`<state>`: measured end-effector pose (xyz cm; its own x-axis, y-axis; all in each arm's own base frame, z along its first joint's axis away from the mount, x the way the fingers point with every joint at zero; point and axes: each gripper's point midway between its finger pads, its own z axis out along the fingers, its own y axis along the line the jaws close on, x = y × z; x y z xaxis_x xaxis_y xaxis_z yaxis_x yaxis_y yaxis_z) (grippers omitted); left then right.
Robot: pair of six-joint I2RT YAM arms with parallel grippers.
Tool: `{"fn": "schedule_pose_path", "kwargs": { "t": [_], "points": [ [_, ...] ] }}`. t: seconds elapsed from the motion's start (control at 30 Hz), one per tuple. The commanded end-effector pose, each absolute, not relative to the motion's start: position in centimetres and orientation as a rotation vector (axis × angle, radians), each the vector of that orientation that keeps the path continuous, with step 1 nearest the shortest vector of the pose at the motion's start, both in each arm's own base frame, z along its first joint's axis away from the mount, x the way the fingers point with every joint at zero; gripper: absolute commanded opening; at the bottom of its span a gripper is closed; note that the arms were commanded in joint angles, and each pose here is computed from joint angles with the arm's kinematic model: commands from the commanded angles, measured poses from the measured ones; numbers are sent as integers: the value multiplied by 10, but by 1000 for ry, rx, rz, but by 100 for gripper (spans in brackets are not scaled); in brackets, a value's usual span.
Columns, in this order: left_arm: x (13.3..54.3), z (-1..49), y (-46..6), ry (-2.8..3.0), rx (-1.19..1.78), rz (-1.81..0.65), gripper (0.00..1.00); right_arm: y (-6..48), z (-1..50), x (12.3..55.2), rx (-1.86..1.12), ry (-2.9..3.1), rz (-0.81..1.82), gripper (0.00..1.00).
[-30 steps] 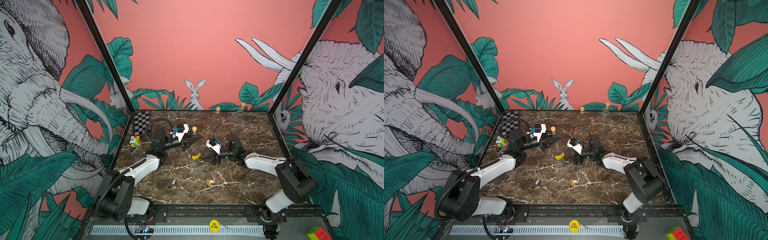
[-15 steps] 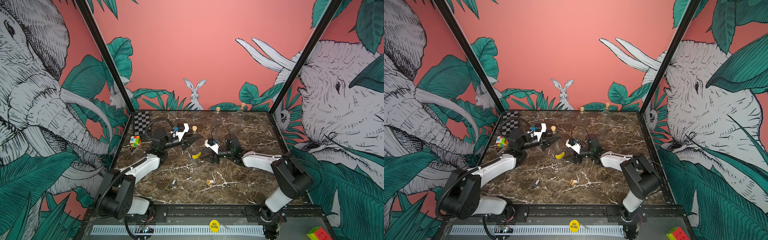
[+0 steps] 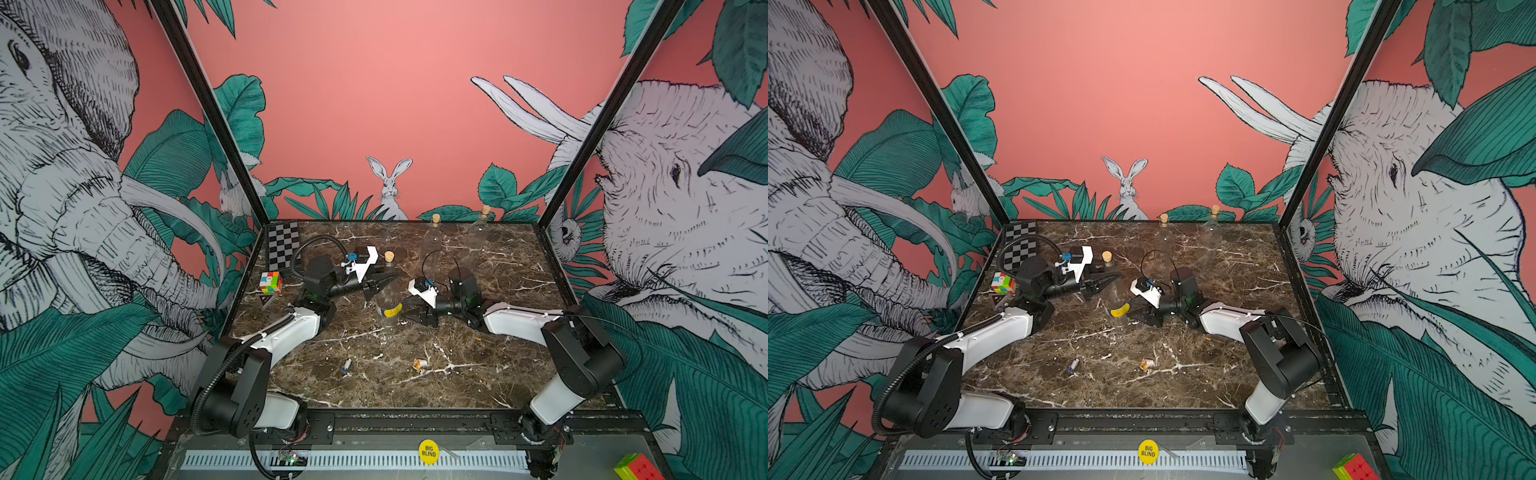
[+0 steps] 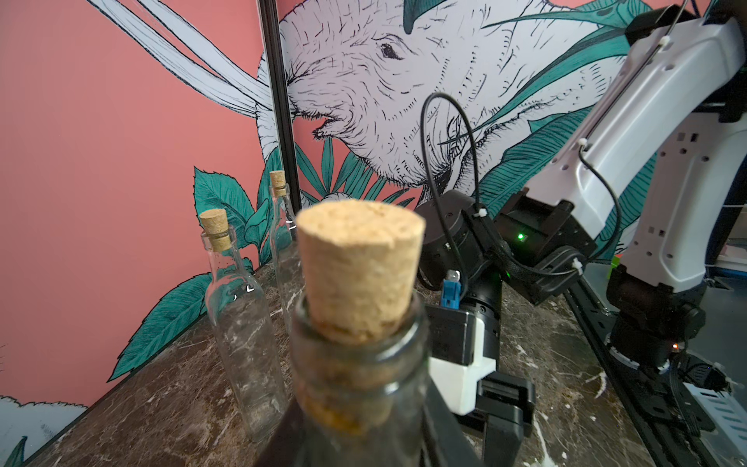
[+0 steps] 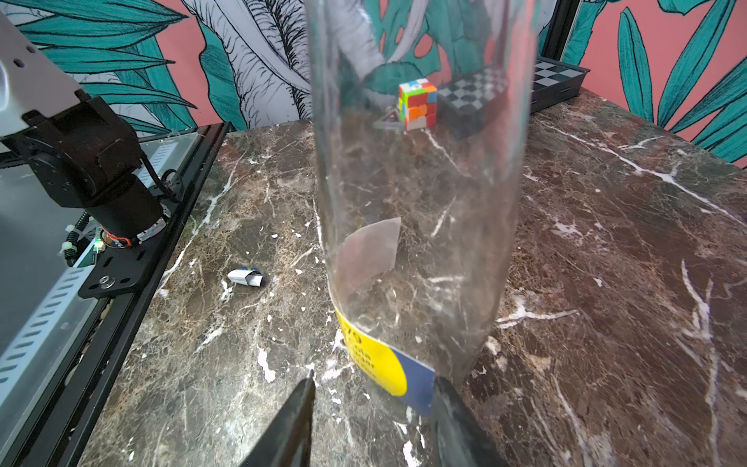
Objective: Remove the label from the bottle
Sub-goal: Tear open the label from the bottle.
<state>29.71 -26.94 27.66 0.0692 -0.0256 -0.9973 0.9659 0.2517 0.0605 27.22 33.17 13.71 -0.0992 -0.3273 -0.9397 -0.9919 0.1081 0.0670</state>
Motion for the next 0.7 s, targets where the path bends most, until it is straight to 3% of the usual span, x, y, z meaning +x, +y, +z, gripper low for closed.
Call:
{"fn": "schedule_pose_path", "kwargs": {
  "t": [0.0,0.23,0.67],
  "points": [
    [303,201,-264,1501,1017,-999,0,340,142,270,-1362,1526,1043,42],
    [304,200,-266,1502,1019,-986,0,341,140,272,-1359,1546,1035,29],
    [303,198,-266,1512,1012,-978,0,342,136,276,-1348,1580,1015,22]
  ]
}}
